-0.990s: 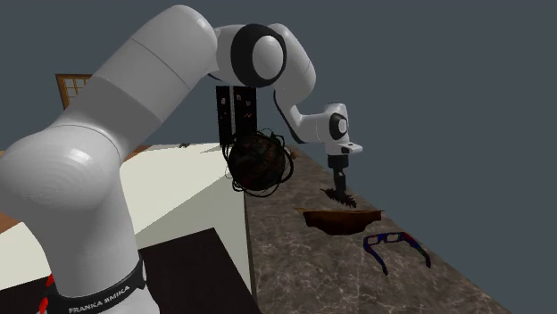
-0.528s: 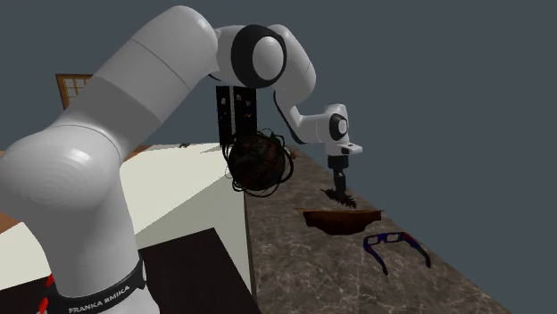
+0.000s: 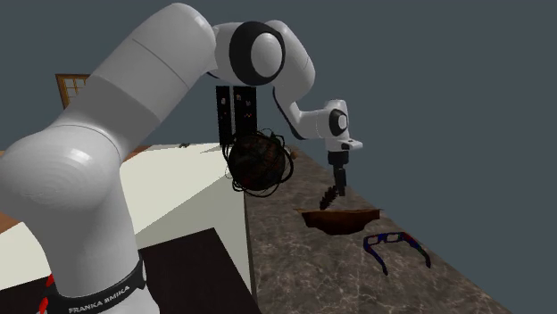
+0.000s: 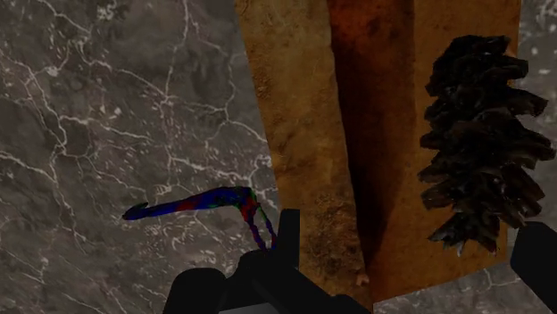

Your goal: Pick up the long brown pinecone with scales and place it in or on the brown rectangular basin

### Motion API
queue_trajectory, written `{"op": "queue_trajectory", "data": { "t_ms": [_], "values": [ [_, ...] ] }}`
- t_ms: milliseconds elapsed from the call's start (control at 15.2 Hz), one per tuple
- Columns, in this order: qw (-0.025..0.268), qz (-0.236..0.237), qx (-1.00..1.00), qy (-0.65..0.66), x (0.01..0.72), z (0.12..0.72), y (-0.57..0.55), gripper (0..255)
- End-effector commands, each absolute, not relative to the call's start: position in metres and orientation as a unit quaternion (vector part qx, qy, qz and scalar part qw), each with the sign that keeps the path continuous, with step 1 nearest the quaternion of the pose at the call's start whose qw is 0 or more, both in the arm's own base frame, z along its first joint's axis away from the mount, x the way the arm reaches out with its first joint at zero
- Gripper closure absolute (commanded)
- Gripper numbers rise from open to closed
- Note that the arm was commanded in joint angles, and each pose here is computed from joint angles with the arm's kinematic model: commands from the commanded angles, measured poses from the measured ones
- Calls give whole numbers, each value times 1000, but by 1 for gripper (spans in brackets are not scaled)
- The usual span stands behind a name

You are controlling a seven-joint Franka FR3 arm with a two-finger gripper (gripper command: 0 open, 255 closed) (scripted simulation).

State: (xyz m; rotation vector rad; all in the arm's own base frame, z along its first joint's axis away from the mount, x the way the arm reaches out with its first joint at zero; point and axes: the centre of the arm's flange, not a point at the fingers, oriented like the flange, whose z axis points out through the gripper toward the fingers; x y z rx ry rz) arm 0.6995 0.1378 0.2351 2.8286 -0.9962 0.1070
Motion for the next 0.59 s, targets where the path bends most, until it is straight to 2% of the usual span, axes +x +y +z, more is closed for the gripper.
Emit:
{"op": "queue_trajectory", "data": {
  "t_ms": [0, 528],
  "values": [
    [70, 36, 940, -331, 697, 259, 142, 0],
    [70, 36, 940, -331, 697, 269, 143, 0]
  ]
}}
